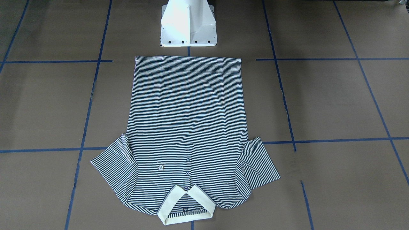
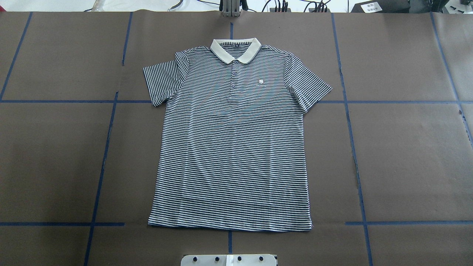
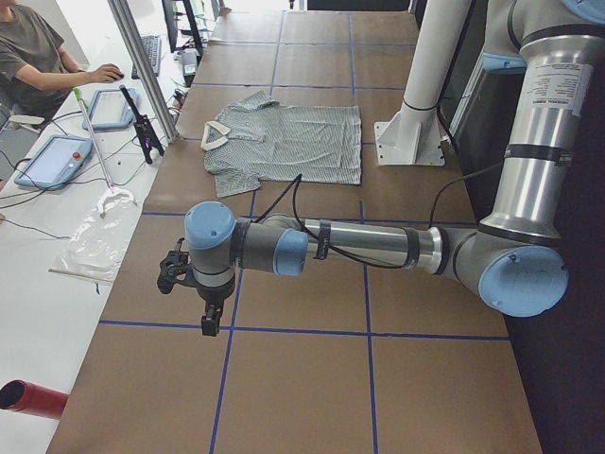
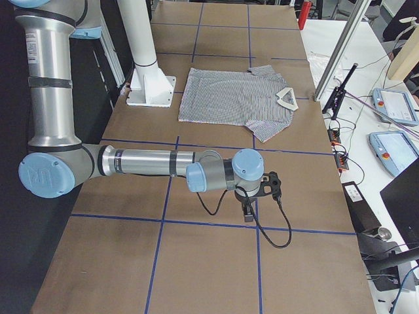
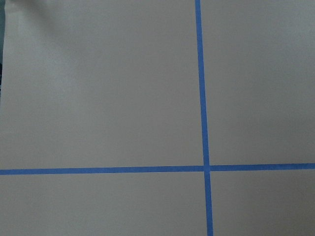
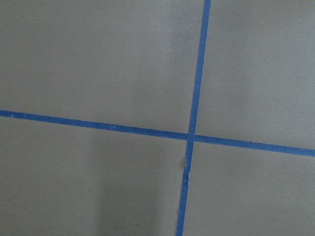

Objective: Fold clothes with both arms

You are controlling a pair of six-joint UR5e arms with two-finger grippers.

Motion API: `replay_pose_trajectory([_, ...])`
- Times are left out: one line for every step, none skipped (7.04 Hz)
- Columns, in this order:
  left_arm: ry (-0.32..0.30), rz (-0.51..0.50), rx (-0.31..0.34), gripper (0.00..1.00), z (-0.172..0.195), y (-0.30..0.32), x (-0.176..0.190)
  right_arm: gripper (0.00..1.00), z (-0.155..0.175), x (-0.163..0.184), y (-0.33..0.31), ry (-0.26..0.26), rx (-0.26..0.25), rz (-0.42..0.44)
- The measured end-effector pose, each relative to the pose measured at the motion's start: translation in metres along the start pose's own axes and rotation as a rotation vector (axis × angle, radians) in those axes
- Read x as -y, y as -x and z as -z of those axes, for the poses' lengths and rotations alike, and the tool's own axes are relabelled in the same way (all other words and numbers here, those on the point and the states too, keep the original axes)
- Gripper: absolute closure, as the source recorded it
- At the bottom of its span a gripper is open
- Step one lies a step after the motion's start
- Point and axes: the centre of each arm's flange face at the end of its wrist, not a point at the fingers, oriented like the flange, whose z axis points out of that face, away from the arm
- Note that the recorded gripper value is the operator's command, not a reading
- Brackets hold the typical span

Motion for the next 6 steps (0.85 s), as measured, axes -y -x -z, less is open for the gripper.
replay_pose_trajectory([-0.007, -0.020, -0.007, 0.00, 0.002, -0.011, 0.007, 0.00, 0.005, 0.009, 0.005, -0.012, -0.009, 0.007])
replay_pose_trajectory([-0.010, -0.053, -0.014, 0.00, 0.001, -0.029, 0.018, 0.00, 0.011, 0.023, 0.017, -0.032, -0.008, 0.014])
replay_pose_trajectory([-0.014, -0.090, -0.021, 0.00, 0.001, -0.049, 0.031, 0.00, 0.013, 0.037, 0.033, -0.047, -0.001, 0.032])
replay_pose_trajectory([-0.020, -0.128, -0.029, 0.00, 0.000, -0.069, 0.040, 0.00, 0.010, 0.054, 0.057, -0.055, 0.010, 0.074])
replay_pose_trajectory([-0.042, -0.181, -0.039, 0.00, -0.003, -0.087, 0.046, 0.00, 0.001, 0.072, 0.086, -0.050, 0.023, 0.103])
replay_pose_trajectory([-0.081, -0.238, -0.055, 0.00, -0.011, -0.109, 0.050, 0.00, -0.010, 0.095, 0.123, -0.040, 0.040, 0.101])
